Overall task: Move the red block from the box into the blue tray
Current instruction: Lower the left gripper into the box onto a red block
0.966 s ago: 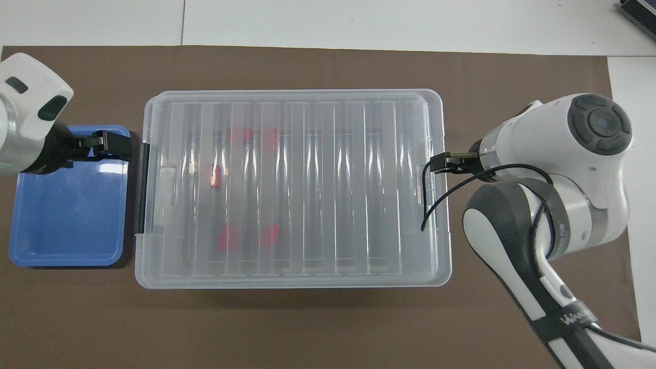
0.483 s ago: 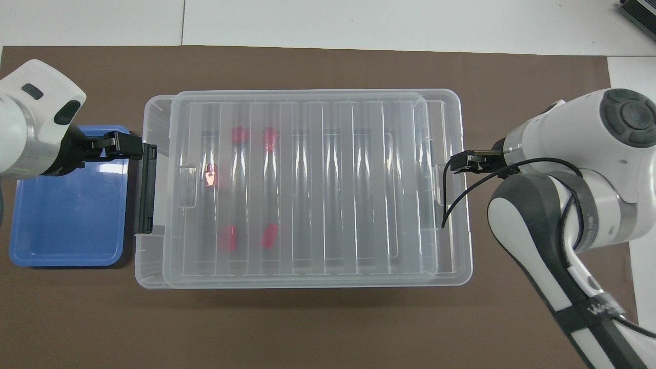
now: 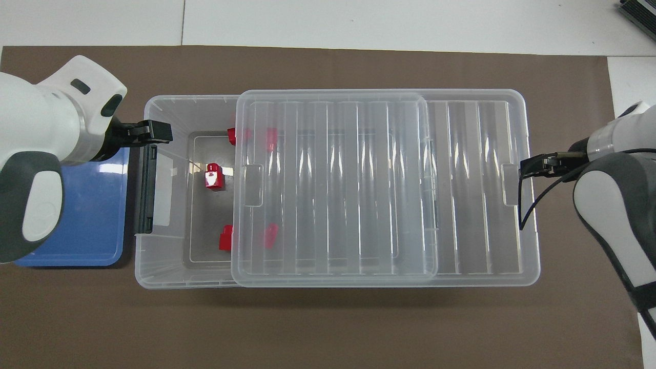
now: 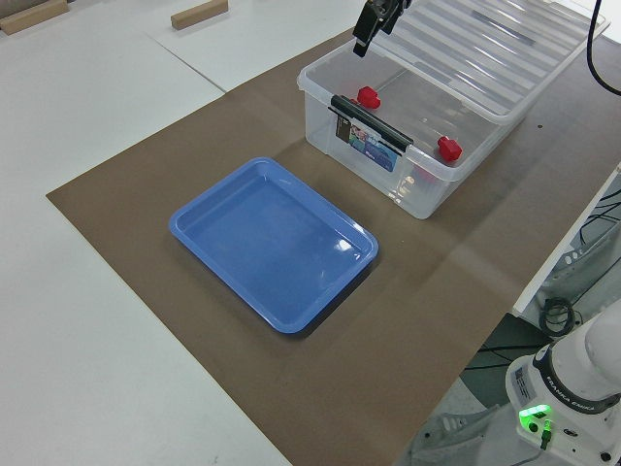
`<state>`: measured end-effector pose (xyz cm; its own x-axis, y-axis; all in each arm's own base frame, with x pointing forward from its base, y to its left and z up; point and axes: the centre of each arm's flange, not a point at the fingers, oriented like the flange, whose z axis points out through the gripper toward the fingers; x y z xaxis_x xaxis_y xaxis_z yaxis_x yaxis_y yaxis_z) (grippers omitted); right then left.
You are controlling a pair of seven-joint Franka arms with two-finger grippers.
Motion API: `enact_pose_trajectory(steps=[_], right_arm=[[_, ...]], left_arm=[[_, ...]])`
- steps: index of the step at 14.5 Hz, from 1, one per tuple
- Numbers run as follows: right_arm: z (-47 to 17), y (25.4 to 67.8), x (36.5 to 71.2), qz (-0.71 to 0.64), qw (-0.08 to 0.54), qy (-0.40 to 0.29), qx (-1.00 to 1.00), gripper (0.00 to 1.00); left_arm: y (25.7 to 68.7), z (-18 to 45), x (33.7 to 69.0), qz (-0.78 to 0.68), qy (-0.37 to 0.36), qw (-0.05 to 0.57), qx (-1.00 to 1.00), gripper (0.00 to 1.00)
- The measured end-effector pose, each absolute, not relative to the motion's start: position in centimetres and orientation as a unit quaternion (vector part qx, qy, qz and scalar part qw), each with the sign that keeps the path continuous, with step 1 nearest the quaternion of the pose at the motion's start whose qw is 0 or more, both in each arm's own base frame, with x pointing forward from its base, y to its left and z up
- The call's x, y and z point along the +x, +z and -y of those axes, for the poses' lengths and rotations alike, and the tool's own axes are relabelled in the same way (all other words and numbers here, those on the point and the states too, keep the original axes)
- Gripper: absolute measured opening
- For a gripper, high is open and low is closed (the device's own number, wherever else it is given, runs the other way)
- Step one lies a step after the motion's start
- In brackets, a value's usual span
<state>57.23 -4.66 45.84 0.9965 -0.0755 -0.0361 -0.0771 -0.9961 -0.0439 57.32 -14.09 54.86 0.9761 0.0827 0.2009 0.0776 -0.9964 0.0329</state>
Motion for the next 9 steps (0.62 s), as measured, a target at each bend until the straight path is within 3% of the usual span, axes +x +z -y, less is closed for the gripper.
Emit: enact_pose_trajectory(steps=[4,9], right_arm=[[5.9,46.1,57.0,-0.048,0.023,0.015,-0.998,0.98],[7.8,46.3,56.8,-0.029,0.023,0.013,-0.999,0.98]], left_arm=[[50.4,16.5,57.9,-0.094,0.095,0.016,0.991,1.00],[44.9,16.7,56.2,-0.134,0.060,0.006,0.989,1.00]])
